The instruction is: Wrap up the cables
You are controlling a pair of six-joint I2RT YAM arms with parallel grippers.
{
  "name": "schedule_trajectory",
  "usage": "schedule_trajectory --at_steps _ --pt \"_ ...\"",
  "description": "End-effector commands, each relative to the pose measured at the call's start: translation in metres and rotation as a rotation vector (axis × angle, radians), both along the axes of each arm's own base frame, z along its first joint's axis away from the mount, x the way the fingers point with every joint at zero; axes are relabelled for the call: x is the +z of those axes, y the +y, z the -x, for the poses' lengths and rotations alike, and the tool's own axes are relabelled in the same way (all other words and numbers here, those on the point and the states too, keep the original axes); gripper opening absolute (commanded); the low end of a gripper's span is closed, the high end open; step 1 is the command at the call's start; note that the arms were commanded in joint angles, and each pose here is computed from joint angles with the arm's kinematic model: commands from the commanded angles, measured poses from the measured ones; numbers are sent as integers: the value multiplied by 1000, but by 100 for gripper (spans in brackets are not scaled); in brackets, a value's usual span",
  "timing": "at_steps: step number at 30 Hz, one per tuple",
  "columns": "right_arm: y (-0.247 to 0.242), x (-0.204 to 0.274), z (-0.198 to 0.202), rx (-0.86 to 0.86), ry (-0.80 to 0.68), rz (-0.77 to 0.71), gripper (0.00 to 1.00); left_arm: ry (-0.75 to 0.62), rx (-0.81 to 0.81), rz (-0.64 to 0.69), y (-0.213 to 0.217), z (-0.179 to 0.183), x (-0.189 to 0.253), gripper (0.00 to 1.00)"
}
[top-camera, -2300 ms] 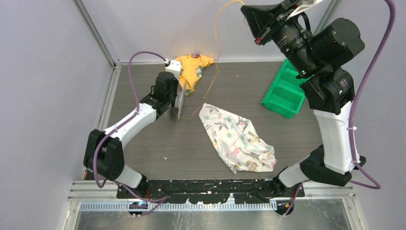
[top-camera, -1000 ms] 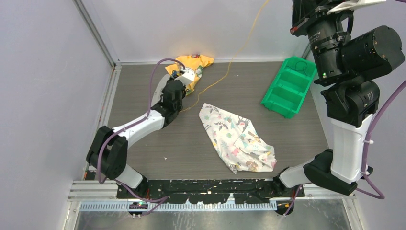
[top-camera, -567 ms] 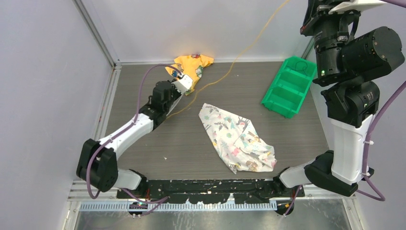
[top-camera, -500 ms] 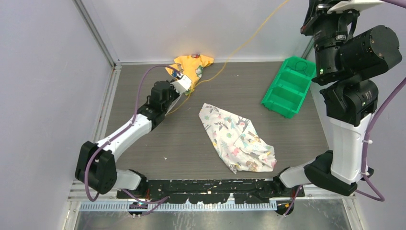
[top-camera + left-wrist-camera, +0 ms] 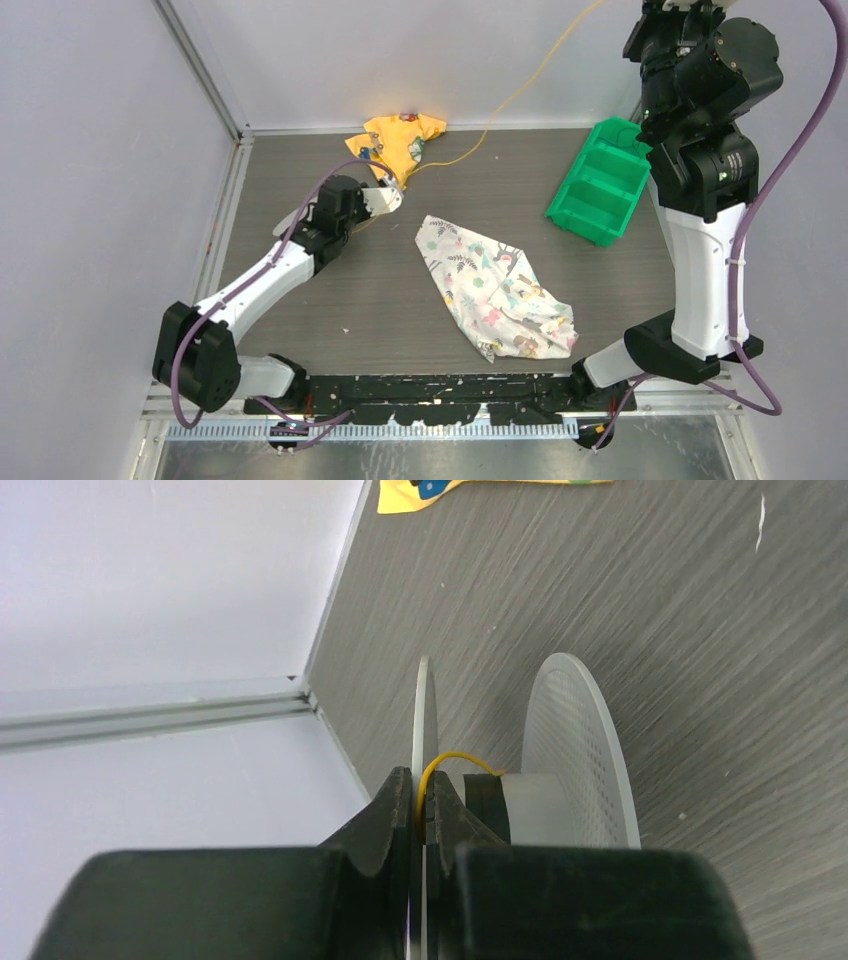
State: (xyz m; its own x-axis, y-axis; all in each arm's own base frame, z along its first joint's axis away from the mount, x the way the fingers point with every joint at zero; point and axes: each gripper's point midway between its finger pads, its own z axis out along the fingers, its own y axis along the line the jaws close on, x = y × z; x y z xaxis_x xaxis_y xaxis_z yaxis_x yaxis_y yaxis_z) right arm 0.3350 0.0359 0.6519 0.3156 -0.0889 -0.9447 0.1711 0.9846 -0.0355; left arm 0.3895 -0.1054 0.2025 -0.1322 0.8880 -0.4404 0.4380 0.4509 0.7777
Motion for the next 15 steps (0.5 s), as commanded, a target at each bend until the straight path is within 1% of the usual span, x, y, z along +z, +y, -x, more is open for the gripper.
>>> schedule_trajectory --at_steps 1,4,6,12,15 --pt "-9 4 -3 18 -24 -54 1 -83 -129 -82 -3 12 37 0" --pt "-11 -4 -14 22 -2 -66 1 -101 -142 -5 -8 19 47 0" --pt "-12 -14 -23 27 24 -75 1 -106 -152 70 -13 24 56 0" --pt "-12 -64 -50 45 150 -112 1 -107 -225 271 -33 41 88 0" --pt "-22 -88 -57 23 207 -131 1 -69 -276 333 -41 51 95 0"
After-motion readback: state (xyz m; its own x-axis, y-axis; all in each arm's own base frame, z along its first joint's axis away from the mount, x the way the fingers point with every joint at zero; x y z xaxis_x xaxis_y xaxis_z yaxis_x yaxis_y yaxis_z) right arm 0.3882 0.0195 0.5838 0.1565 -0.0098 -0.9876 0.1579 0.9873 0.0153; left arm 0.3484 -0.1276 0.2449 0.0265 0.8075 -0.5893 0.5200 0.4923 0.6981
